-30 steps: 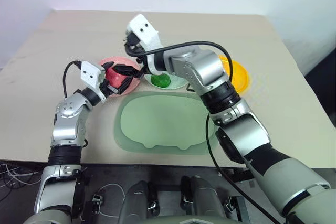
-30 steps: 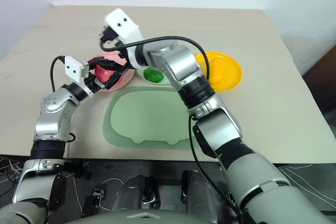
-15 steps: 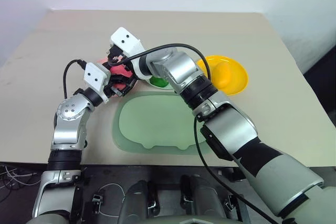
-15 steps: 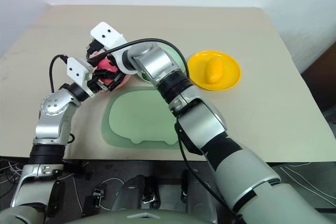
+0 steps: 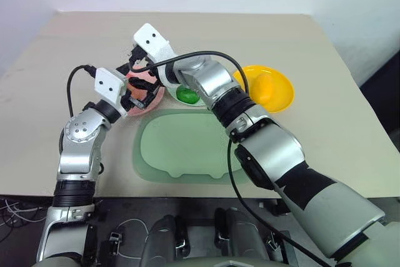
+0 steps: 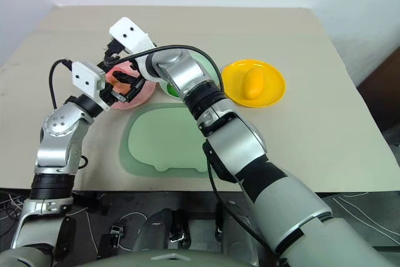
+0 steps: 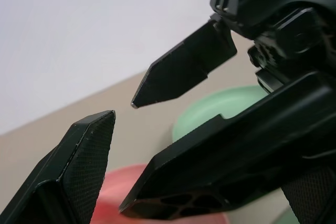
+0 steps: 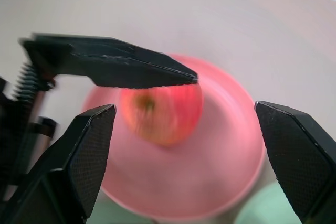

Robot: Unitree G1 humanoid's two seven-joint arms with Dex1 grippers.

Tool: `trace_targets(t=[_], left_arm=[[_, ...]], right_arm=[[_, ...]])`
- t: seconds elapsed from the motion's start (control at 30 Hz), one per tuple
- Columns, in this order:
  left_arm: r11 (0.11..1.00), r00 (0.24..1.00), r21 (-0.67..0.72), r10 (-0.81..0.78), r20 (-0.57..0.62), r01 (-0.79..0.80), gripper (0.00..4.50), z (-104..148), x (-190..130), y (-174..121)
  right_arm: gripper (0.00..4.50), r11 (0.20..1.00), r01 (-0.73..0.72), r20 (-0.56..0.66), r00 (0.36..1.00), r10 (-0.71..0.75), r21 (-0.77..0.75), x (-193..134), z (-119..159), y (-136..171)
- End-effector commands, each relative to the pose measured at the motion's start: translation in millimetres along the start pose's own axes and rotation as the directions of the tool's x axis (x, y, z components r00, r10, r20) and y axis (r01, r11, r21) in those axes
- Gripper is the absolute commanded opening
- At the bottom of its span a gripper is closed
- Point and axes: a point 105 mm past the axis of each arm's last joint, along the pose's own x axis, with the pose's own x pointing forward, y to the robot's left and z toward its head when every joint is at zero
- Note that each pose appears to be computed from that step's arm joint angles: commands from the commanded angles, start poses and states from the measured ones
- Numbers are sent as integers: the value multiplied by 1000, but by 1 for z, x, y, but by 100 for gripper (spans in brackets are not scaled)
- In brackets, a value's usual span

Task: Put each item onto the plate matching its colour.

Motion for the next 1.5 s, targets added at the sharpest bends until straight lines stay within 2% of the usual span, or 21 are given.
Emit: trace_targets(t=[0.03, 0.17, 0.37, 0.5, 0.63, 0.77, 1.0, 1.2, 1.5], left_arm=[[999, 999, 31, 25, 45, -26, 450, 18, 1, 7], [999, 998, 9, 40, 41, -41, 450, 16, -1, 11], [999, 999, -6, 47, 2, -47, 450, -2, -13, 22], [999, 999, -25, 47, -21, -48, 450, -12, -16, 30], [995, 993, -94, 23, -115, -34, 450, -31, -21, 32], [989, 993, -144, 7, -114, -23, 450, -35, -30, 30], [980, 992, -194, 21, -123, -45, 450, -45, -54, 41], [971, 988, -238, -8, -156, -29, 450, -55, -84, 47], [967, 993, -255, -52, -106, 23, 450, -50, -92, 49]], right_arm=[[450, 1000, -26, 127, 992, 27, -11, -10, 36, 0], [450, 1000, 2, 126, 992, -3, 11, -25, 28, -18], [450, 998, 25, 135, 990, -32, 54, -55, 10, -36], [450, 995, 29, 163, 986, -45, 99, -91, -3, -44], [450, 992, -79, 271, 961, 49, 98, -136, -14, -21], [450, 987, -138, 288, 951, 109, 84, -175, -41, 1], [450, 986, -90, 256, 965, 52, 138, -204, -61, 8], [450, 989, -75, 135, 989, 58, 125, -220, -97, 27], [450, 991, 12, 136, 990, -31, 136, -226, -99, 21]])
